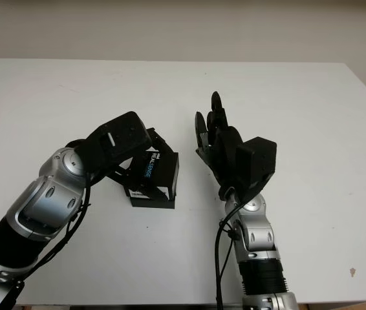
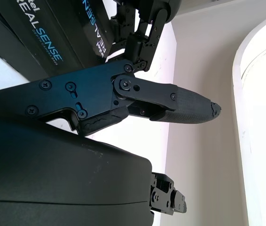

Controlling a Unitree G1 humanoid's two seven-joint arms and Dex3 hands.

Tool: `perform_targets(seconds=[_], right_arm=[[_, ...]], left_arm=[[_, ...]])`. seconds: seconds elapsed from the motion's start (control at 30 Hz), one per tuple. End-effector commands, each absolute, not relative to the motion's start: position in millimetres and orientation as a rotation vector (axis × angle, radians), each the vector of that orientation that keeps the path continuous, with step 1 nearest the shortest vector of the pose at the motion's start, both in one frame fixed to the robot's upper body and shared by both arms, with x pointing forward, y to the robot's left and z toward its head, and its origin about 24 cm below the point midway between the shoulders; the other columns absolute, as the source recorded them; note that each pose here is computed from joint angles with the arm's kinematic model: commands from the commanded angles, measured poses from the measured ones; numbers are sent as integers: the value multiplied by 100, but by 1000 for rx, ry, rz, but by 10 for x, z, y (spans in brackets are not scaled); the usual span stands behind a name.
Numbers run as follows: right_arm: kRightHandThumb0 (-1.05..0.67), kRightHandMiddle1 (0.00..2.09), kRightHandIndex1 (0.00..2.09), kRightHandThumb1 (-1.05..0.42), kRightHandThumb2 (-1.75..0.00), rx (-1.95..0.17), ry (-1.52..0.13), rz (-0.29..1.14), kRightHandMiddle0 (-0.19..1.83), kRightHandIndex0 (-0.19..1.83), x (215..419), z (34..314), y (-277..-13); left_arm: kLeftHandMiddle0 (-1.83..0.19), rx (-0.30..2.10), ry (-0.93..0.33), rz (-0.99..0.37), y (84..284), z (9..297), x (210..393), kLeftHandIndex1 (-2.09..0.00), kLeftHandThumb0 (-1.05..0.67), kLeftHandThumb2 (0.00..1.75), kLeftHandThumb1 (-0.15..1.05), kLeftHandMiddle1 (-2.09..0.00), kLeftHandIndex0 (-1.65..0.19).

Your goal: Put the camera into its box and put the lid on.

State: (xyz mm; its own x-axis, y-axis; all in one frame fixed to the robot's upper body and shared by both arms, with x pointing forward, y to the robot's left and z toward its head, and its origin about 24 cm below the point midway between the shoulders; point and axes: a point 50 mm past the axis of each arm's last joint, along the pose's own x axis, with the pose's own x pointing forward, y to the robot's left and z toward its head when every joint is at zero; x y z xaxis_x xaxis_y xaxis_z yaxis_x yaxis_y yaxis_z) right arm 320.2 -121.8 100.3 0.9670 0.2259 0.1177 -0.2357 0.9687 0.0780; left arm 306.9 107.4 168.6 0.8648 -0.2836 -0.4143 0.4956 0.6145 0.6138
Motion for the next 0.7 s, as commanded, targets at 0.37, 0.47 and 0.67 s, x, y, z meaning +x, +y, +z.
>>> perform_targets(seconds=[0.37,0.47,0.67], right_arm=[[-68,6,5,-105,-58,110,-130,249,-17,-18,3238,1073,-1162],[-68,5,6,-105,-58,110,-133,246,-17,-18,3232,1070,-1158],[-68,6,6,-105,-59,105,-131,237,-17,-17,3224,1062,-1167]], left_arm=[[-38,786,297,-452,1005,1628,2997,-168,-13,5,94,-164,-32],[-36,786,294,-459,985,1611,2992,-166,-13,6,95,-165,-30],[-40,803,262,-473,944,1570,2974,-161,-14,5,93,-157,-30]])
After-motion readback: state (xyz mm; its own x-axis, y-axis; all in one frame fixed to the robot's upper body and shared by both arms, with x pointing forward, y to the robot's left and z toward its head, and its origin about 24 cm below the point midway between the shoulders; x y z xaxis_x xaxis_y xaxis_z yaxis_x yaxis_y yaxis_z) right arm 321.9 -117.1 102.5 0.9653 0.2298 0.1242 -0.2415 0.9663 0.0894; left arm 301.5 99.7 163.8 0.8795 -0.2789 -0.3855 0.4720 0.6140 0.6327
